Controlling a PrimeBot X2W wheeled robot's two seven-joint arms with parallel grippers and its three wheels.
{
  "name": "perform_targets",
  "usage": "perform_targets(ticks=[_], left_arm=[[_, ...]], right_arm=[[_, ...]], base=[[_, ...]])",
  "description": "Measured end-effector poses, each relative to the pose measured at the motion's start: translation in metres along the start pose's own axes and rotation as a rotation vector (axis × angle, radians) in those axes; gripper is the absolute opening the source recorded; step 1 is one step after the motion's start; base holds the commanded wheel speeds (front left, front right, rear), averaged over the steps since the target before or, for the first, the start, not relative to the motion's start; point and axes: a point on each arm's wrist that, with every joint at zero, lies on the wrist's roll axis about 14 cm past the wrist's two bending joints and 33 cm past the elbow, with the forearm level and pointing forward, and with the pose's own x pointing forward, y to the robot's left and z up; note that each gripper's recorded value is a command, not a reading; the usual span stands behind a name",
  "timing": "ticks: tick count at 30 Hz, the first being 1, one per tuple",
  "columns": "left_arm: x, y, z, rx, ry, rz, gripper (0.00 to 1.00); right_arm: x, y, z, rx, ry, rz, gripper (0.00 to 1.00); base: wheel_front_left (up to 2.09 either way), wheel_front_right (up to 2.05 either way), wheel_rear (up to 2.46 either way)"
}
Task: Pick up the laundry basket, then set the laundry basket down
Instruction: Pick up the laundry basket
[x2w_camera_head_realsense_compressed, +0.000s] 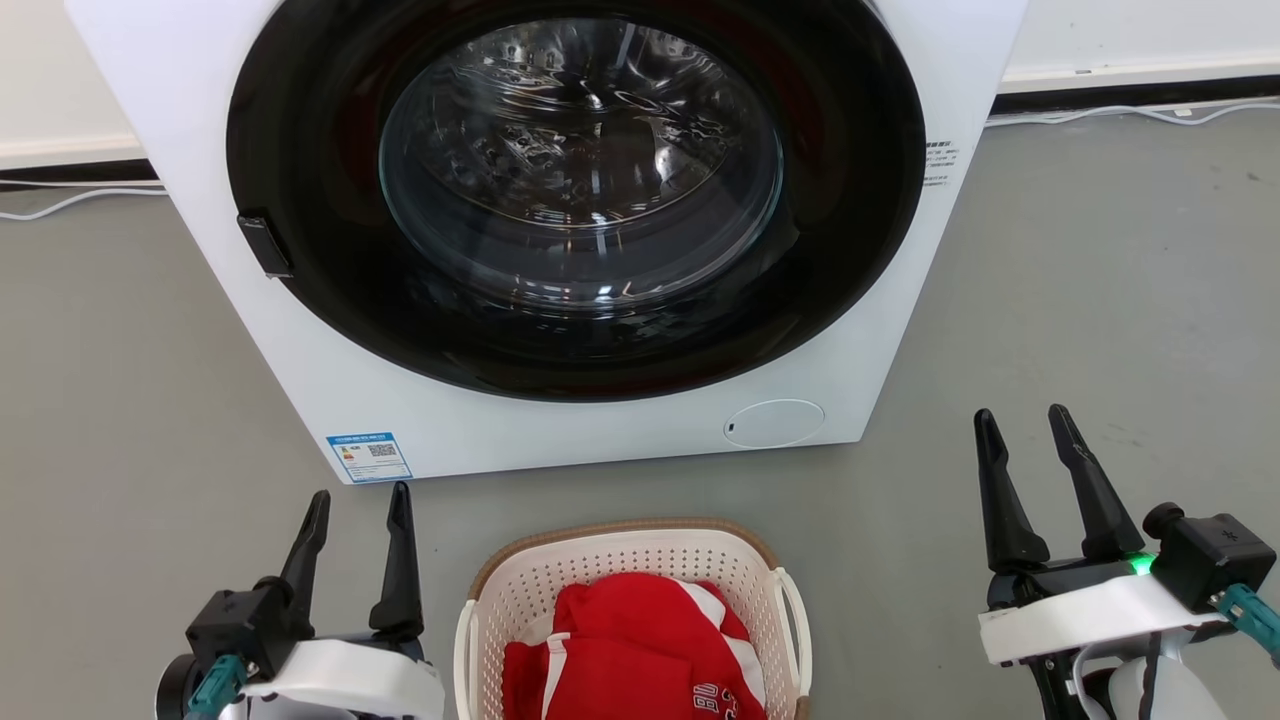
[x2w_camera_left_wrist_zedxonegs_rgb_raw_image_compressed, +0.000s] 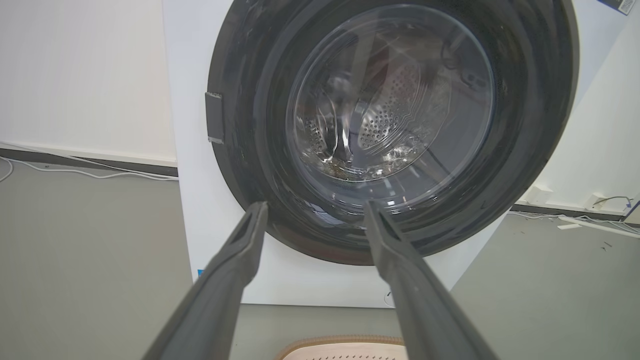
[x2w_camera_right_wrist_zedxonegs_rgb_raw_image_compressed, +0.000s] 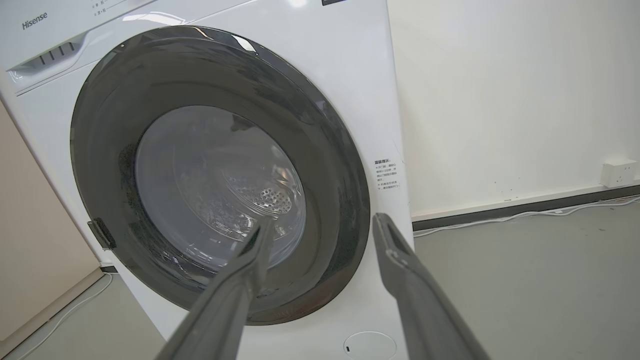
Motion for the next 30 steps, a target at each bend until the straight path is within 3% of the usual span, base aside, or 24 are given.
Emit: perform_targets(ticks=[30], left_arm=[[0.015, 0.005, -0.020, -0.017, 0.055, 0.003, 1.00]], right_arm=[[0.003, -0.007, -0.022, 0.000, 0.063, -0.019, 1.00]], base=[[0.00, 0.00, 0.00]])
